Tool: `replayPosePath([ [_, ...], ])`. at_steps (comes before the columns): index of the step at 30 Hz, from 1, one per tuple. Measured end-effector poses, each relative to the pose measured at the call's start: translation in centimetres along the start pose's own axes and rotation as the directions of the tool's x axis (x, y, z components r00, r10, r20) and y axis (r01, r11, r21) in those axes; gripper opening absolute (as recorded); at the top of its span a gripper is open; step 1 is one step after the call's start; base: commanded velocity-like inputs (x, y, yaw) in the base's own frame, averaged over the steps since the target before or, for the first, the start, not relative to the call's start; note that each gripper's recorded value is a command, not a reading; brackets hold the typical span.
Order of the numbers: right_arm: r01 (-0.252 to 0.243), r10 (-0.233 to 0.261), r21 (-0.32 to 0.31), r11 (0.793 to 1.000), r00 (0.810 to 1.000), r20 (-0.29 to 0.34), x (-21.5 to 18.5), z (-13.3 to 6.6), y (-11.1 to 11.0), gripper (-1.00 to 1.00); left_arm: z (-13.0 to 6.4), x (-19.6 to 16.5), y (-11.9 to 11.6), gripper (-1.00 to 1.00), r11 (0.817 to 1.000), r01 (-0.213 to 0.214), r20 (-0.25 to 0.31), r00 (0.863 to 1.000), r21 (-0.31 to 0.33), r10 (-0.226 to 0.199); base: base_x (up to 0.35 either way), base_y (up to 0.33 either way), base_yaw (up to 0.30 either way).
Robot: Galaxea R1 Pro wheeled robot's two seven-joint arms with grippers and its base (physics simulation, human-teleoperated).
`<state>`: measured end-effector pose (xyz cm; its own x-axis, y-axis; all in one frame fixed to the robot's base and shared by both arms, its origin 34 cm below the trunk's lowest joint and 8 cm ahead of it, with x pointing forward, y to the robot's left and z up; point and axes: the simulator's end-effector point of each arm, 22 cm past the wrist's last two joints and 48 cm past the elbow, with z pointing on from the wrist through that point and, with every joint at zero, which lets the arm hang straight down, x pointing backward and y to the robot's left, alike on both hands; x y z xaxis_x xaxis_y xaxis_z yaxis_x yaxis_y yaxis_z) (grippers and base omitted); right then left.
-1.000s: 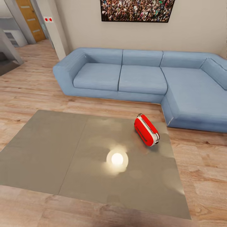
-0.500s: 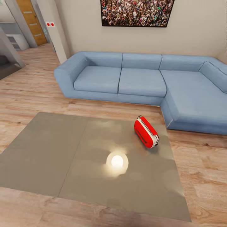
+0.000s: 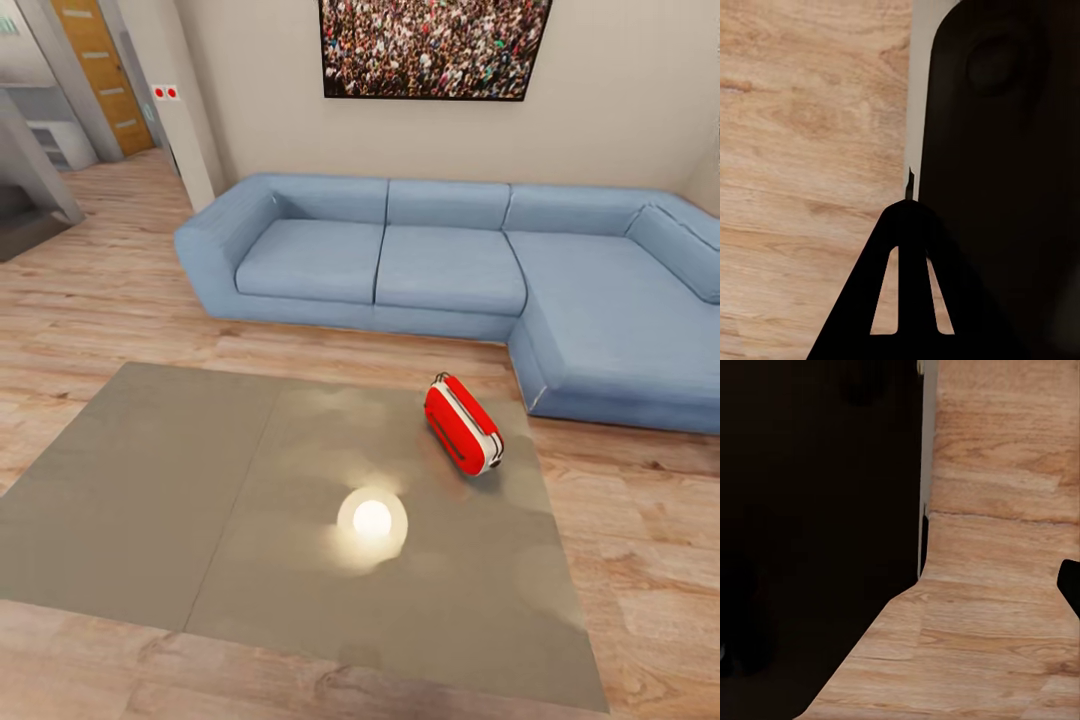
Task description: Turn on the radio receiver that's on the table in the living room.
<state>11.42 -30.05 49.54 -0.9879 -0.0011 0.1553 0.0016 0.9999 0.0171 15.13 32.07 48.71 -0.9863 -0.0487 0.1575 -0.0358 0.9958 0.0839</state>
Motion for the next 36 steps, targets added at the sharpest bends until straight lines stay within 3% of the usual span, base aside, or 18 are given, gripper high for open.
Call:
replayPosePath([
  [36, 0.0, 0.0, 0.002, 1.0, 0.998, 0.062, -2.4, -0.3, -0.1, 1.0, -0.5, -2.3, -0.1, -1.0, 1.0, 0.004, 0.058, 0.998, 0.003, -0.004, 0.0, 0.0, 0.0],
])
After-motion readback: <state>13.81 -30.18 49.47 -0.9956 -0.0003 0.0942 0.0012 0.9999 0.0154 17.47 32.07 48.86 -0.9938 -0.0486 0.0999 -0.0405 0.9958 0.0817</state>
